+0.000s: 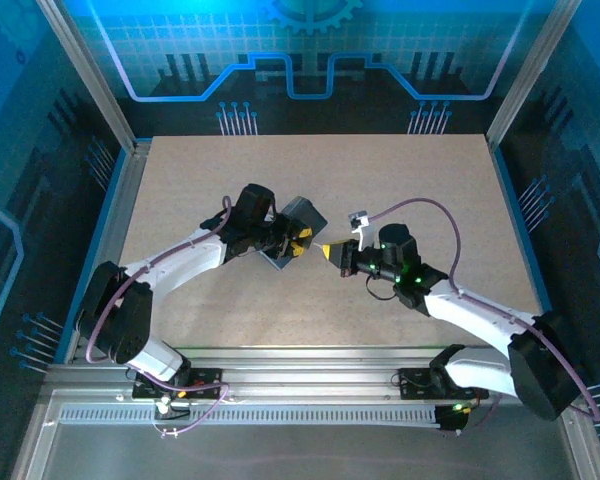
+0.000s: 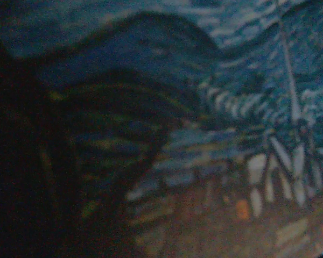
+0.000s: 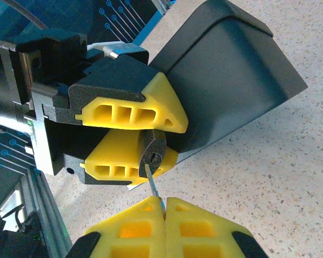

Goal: Unlock a padlock with a key

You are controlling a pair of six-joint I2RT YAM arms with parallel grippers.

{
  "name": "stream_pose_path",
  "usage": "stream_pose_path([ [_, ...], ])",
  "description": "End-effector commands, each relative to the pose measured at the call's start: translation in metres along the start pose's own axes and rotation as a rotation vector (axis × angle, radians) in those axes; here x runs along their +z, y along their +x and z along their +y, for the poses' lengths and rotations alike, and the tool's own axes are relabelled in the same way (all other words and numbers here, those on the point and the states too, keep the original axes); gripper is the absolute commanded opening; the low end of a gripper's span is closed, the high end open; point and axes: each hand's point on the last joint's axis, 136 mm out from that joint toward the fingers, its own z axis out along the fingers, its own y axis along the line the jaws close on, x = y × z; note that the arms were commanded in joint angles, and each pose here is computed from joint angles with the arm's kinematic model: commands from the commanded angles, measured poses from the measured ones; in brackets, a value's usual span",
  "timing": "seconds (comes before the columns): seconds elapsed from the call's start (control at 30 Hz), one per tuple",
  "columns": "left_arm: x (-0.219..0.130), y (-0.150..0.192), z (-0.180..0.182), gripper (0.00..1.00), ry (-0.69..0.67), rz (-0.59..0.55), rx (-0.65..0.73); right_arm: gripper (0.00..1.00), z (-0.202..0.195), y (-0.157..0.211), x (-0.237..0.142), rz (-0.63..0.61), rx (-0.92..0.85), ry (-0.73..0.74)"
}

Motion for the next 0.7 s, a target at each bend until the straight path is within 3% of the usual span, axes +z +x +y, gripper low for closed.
stream_pose_path([
  [0.0, -0.011, 0.004, -0.016, 0.02, 0.060, -0.005, 0.016, 0.00, 0.008, -0.008, 0.006, -0.035, -0.027, -0.025],
  [0.67, -0.010, 0.002, -0.014, 0.03, 0.089, -0.010, -0.008, 0.00, 0.012, -0.013, 0.017, -0.037, -0.012, -0.056],
])
